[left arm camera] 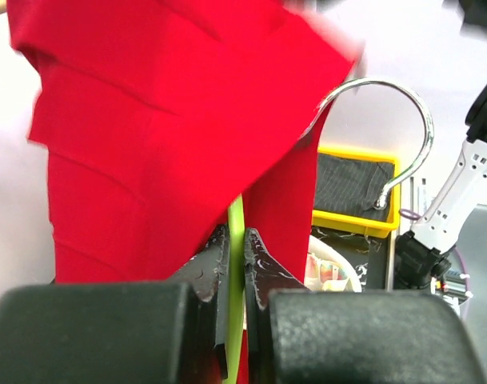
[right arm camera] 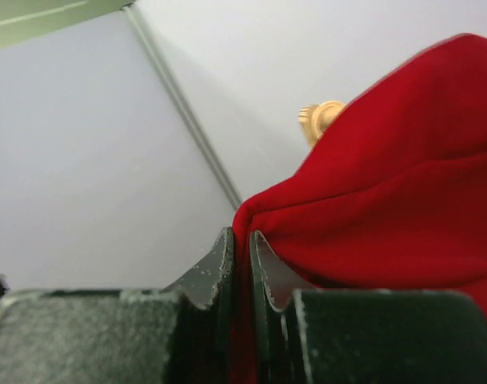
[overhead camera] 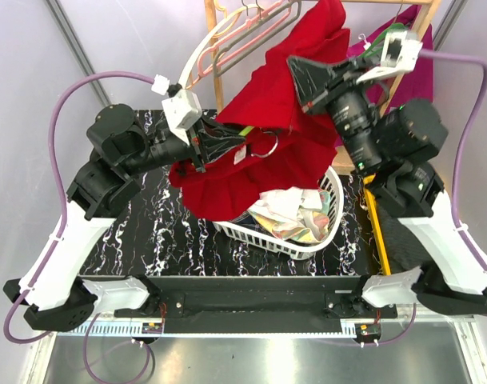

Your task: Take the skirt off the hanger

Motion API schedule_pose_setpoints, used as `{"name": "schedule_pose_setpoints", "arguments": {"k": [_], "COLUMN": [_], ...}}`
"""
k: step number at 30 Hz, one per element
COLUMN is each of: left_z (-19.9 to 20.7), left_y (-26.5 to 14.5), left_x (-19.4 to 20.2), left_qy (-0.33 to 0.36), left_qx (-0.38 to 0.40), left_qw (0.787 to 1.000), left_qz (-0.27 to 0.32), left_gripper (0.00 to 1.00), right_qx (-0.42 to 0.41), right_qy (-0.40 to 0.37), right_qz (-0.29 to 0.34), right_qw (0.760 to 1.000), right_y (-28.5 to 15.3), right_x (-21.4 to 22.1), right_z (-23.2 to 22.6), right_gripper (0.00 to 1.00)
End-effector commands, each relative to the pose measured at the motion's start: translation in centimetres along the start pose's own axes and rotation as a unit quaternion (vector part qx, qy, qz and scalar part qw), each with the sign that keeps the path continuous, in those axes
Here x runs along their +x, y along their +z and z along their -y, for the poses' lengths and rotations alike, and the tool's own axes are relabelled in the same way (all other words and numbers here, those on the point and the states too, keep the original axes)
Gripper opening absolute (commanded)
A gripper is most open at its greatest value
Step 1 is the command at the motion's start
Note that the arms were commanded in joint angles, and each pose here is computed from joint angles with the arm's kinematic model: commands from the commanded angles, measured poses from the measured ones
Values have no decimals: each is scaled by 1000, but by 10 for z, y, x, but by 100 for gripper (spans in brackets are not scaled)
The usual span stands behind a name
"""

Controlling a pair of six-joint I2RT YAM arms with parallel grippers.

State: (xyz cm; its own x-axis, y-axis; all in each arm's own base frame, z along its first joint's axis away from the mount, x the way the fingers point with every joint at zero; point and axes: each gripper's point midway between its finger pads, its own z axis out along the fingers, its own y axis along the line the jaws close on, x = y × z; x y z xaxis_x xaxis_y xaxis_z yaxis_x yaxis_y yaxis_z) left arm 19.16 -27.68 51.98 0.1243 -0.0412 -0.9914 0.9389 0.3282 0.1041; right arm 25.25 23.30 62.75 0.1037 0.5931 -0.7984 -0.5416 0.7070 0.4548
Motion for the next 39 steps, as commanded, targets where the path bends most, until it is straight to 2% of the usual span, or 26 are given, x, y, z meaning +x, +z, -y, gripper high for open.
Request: {"name": "schedule_pose_setpoints", "arguments": {"k": [1, 7, 12, 15, 16, 17, 18, 20, 21, 22, 23, 24, 25, 26, 27, 28, 29, 30, 31, 32, 33, 34, 35, 37, 39], "left_z": [-8, -14, -15, -16, -16, -16, -15, -14, -14, -14, -15, -15, -20, -21, -30, -34, -38, -46, -49, -52, -59, -61, -61, -60, -59], "left_y": [4, 4, 4, 5, 5, 4, 4, 2, 2, 2, 2, 3, 9, 8, 18, 23, 27, 36, 40, 43, 49, 51, 53, 56, 56], "left_x": [0, 12, 15, 10, 9, 6, 4, -2, -5, -7, -14, -18, -17, -31, -27, -29, -34, -37, -40, -42, -42, -42, -41, -36, -36], "left_qy": [38, 39, 39, 43, 43, 44, 45, 45, 46, 49, 56, 59, 61, 69, 65, 63, 64, 62, 62, 61, 56, 54, 54, 51, 51], "left_qx": [-14, -27, -30, -33, -32, -32, -31, -30, -30, -31, -31, -32, -35, -37, -44, -48, -52, -57, -61, -64, -71, -73, -71, -66, -66], "left_qw": [999, 999, 999, 999, 999, 998, 998, 998, 998, 998, 997, 997, 997, 996, 996, 996, 996, 996, 995, 995, 995, 995, 995, 996, 996], "left_qz": [18, 5, 2, 7, 7, 12, 14, 19, 22, 24, 30, 34, 31, 44, 37, 37, 40, 39, 40, 40, 37, 35, 34, 29, 29], "left_gripper": [0, 0, 0, 0, 0, 0, 0, 0, 0, 0, 0, 0, 0, 0, 0, 0, 0, 0, 0, 0, 0, 0, 0, 0, 0], "right_qx": [-120, -109, -151, -125, -93, -83, -68, -18, -46, -76, -117, -196, -210, -232, -255, -272, -272, -306, -305, -306, -271, -279, -241, -230, -207], "right_qy": [40, 40, 40, 43, 34, 33, 23, 4, 2, -9, -11, 6, 0, -19, -32, -50, -107, -125, -175, -264, -316, -362, -402, -452, -485], "right_qz": [47, 47, 58, 43, 24, 23, 11, -21, -35, -70, -83, -62, -92, -102, -145, -159, -164, -175, -192, -182, -177, -179, -140, -123, -89], "right_qw": [991, 992, 986, 990, 995, 996, 997, 1000, 998, 995, 990, 979, 973, 967, 956, 948, 942, 927, 916, 896, 892, 871, 872, 853, 845], "right_y": [-9, -16, -35, -39, -33, -41, -42, -51, -56, -70, -80, -92, -103, -109, -118, -124, -125, -139, -145, -146, -144, -155, -145, -146, -138], "right_x": [-69, -77, -88, -75, -51, -51, -39, 1, 14, 50, 67, 68, 105, 118, 145, 157, 169, 183, 201, 211, 214, 236, 224, 237, 228], "right_z": [-56, -51, -60, -45, -31, -23, -14, 18, 12, 15, 8, -19, -15, -24, -46, -60, -63, -98, -103, -103, -100, -112, -110, -108, -104], "right_gripper": [16, 19, 19, 17, 17, 22, 32, 42, 54, 60, 64, 81, 89, 97, 100, 100, 100, 100, 100, 100, 100, 100, 100, 100, 100]}}
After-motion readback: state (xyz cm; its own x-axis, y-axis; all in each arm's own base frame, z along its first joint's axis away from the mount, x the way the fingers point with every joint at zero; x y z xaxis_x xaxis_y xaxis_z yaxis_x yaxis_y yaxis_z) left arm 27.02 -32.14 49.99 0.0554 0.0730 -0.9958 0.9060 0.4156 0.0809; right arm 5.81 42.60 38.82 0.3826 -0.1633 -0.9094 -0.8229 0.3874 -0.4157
